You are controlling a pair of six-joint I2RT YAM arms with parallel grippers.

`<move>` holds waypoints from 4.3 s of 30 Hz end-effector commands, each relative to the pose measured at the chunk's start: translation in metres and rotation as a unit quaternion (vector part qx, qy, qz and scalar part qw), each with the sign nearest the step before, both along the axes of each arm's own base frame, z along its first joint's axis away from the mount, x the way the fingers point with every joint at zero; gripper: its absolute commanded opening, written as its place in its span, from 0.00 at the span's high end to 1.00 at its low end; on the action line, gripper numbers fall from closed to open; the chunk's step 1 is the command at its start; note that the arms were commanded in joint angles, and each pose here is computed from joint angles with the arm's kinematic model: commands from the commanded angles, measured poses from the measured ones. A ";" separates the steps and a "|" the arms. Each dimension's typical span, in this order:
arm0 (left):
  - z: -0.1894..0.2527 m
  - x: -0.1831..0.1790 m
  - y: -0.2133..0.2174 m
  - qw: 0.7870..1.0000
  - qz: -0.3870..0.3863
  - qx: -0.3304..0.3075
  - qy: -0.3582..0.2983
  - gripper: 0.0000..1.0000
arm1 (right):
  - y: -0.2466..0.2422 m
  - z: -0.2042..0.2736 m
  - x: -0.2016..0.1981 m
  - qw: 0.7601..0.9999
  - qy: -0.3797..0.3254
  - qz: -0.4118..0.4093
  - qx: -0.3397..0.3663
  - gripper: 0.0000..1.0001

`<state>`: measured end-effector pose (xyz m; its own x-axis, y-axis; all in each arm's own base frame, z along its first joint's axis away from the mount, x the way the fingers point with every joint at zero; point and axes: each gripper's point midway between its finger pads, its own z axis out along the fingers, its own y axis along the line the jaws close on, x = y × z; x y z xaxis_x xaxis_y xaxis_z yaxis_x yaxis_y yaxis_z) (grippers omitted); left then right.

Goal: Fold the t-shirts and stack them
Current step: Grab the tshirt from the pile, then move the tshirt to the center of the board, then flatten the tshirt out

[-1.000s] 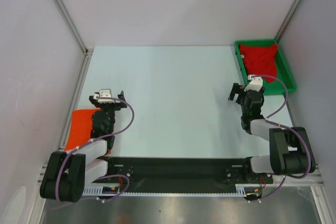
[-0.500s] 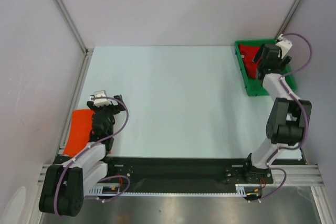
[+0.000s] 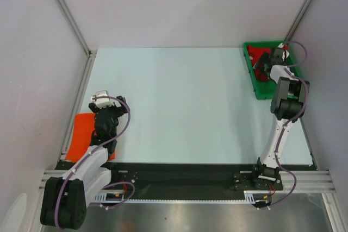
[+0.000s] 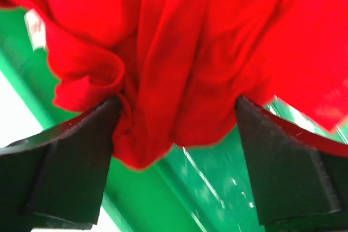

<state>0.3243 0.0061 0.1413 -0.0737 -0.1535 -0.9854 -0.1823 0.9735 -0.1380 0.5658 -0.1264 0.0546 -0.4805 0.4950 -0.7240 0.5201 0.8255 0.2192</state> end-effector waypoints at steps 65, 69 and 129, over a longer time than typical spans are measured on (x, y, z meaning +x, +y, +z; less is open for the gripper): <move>0.046 -0.042 -0.279 0.851 -0.426 -0.090 0.293 0.10 | 0.237 0.106 -0.257 0.934 0.136 0.291 0.156 0.30; 0.018 -0.004 -0.315 0.842 -0.433 -0.048 0.318 0.00 | 0.206 0.075 -0.250 0.947 0.156 0.233 0.158 0.26; 0.333 0.033 -0.125 0.991 -0.126 -0.015 -0.044 1.00 | 0.292 0.378 -0.196 0.869 -0.277 0.347 0.218 1.00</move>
